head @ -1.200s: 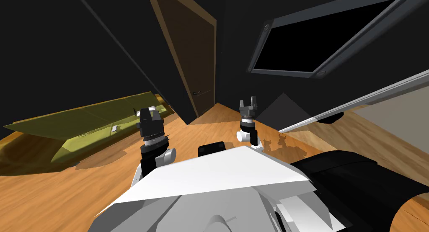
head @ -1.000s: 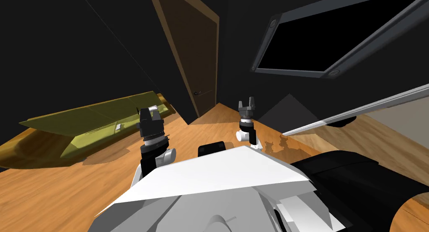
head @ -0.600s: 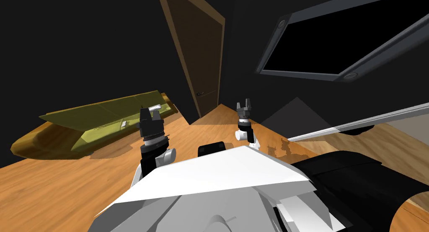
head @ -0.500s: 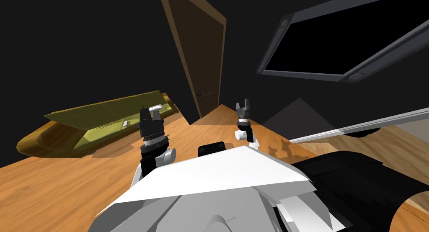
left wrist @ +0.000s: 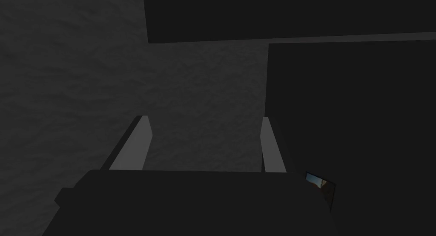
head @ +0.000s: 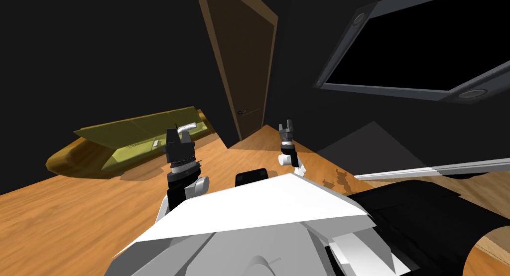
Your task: Pull the door open
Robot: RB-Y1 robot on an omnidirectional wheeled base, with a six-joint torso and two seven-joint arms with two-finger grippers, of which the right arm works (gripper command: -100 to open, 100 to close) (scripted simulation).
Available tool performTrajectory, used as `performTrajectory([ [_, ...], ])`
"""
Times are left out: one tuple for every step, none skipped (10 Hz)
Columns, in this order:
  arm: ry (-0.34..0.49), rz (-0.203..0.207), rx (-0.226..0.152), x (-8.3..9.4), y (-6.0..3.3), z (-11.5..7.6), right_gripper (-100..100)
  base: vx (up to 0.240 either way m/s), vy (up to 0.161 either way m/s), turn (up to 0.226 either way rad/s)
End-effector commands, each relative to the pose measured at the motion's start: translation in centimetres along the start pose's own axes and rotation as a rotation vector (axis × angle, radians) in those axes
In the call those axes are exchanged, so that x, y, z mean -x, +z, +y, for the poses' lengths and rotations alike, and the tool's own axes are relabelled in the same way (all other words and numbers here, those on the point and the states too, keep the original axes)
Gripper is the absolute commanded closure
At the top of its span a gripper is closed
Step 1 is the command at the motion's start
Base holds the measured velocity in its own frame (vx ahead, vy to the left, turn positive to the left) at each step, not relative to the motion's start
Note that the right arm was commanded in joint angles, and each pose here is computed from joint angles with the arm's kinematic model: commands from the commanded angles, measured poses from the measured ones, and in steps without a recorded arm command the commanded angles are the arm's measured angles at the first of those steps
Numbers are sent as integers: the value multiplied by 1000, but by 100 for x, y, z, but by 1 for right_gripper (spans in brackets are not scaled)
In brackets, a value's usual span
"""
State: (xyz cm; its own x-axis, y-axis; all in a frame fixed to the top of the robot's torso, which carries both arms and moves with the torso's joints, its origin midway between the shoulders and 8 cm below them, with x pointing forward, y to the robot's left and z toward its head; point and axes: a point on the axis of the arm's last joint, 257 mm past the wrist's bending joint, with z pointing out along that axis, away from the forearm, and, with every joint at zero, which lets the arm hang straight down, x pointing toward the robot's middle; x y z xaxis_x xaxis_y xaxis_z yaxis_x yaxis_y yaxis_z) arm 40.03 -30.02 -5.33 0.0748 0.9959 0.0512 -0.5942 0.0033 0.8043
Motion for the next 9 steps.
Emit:
performTrajectory([
  [-2, 2, -20, 12, -17, -128, -100, 89, -15, 122],
  [-3, 4, -32, 16, -22, -201, -100, 83, -20, 134],
  [-4, 5, -44, 21, -28, -273, -100, 85, -10, 107],
  [-5, 7, -56, 26, -35, -345, -100, 94, -9, 109],
  [-7, 8, -69, 32, -43, -423, -100, 97, -21, 128],
  [-9, 10, -82, 38, -51, -501, -100, 89, -23, 154],
  [-10, 11, -95, 45, -60, -579, -100, 94, -18, 150],
  [-12, 13, -108, 52, -69, -655, -100, 105, -19, 104],
  [-14, 14, -121, 59, -79, -731, -100, 94, -30, 137],
])
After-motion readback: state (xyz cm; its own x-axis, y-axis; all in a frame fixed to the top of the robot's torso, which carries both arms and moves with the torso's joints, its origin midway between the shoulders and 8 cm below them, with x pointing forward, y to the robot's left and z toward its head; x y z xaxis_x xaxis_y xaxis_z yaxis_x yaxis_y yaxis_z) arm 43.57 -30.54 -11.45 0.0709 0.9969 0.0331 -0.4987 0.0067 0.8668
